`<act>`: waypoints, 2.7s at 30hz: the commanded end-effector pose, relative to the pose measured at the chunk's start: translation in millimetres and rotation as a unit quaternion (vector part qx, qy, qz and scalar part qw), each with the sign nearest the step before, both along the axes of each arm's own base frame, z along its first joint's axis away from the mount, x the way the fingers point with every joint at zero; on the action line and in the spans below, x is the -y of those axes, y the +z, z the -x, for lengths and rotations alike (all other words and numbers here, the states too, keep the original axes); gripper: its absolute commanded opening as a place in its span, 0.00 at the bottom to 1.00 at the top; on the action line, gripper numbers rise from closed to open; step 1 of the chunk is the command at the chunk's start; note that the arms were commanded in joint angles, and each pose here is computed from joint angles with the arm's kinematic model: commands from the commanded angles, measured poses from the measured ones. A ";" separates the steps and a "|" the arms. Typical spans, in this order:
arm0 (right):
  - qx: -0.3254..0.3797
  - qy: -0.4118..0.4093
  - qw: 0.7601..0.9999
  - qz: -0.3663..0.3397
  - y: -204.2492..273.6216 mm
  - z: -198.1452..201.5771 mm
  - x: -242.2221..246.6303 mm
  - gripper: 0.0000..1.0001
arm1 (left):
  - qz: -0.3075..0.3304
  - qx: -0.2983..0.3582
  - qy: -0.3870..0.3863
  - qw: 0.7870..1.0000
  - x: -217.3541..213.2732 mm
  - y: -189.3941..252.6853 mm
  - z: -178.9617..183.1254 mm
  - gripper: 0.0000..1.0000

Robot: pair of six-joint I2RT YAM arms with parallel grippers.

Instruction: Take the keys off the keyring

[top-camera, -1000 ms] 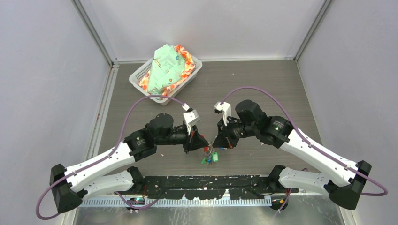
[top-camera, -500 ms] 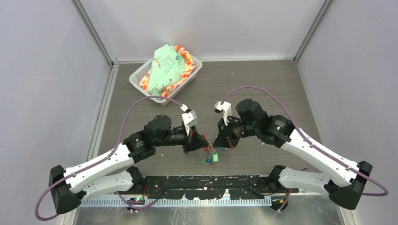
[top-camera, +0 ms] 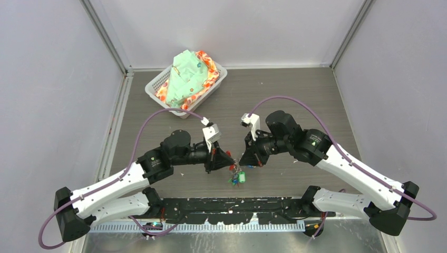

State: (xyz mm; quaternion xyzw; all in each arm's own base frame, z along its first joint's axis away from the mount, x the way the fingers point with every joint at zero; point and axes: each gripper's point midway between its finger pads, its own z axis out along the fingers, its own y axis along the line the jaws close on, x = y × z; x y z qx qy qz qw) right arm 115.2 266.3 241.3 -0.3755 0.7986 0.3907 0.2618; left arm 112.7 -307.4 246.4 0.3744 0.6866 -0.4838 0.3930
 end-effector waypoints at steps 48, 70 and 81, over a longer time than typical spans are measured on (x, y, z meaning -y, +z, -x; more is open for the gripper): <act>0.123 0.023 0.988 -0.090 54.4 -3.3 2.4 0.01 | 0.100 0.092 -0.045 0.990 -0.4 30.8 6.7 0.20; 0.132 0.043 0.984 -0.116 65.2 4.4 -1.1 0.01 | 0.134 0.158 -0.042 0.977 -7.2 52.2 7.0 0.27; 0.114 0.048 0.986 -0.111 65.8 7.0 -3.4 0.01 | 0.154 0.169 -0.058 0.972 4.4 56.5 5.0 0.24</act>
